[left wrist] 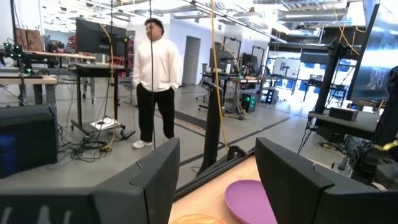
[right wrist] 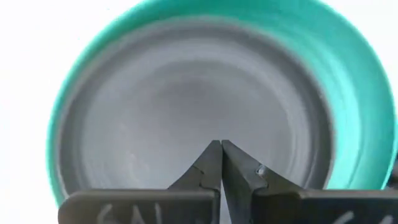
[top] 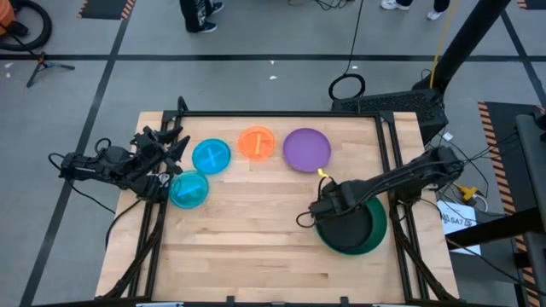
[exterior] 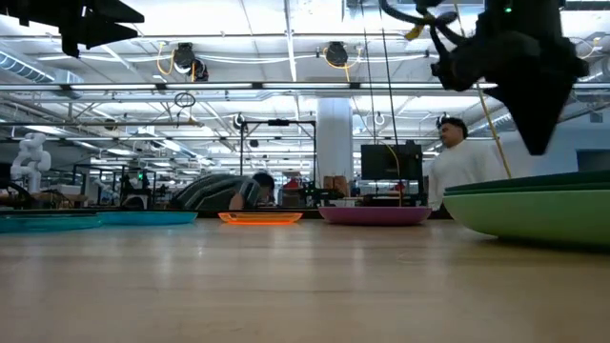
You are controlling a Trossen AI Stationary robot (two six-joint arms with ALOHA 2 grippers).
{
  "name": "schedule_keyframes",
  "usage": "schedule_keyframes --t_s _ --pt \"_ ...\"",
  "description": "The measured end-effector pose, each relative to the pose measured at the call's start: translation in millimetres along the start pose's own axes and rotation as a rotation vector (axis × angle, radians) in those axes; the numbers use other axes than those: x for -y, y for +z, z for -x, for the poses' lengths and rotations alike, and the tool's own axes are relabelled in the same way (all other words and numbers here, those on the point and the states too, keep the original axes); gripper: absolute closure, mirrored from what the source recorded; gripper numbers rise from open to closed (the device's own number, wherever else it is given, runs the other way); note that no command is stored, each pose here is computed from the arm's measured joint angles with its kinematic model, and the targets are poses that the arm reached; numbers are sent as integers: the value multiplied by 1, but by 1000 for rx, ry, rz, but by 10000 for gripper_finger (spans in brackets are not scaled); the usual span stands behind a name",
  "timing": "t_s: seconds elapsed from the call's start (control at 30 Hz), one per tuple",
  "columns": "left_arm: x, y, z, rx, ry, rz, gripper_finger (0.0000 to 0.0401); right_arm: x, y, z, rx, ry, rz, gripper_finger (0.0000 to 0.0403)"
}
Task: Stack plastic plates
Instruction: Stack the purple plate on top of the the black plate
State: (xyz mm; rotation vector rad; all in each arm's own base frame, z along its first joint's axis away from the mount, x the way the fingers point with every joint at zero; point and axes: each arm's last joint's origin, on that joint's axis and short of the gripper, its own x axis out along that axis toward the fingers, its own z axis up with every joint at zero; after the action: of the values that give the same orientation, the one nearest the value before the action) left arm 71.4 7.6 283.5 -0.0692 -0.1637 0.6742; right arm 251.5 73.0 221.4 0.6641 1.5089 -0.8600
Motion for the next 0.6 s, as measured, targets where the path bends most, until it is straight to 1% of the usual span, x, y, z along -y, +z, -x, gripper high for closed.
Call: schedule_keyframes --t_s 0.1,0.2,0.3,0.4,0.5,0.6 --pt "0 0 0 0 0 0 187 5 8 9 120 47 -23 401" --pt "0 0 0 0 0 -4 187 6 24 13 228 90 -23 401" --pt "0 0 0 0 0 -6 187 9 44 14 264 129 -9 401" --pt "0 0 0 0 0 -7 187 11 66 12 256 194 9 399" --pt "0 0 0 0 0 -7 187 14 86 14 276 278 25 381" --pt "0 0 0 0 0 -7 187 18 101 16 337 308 60 349"
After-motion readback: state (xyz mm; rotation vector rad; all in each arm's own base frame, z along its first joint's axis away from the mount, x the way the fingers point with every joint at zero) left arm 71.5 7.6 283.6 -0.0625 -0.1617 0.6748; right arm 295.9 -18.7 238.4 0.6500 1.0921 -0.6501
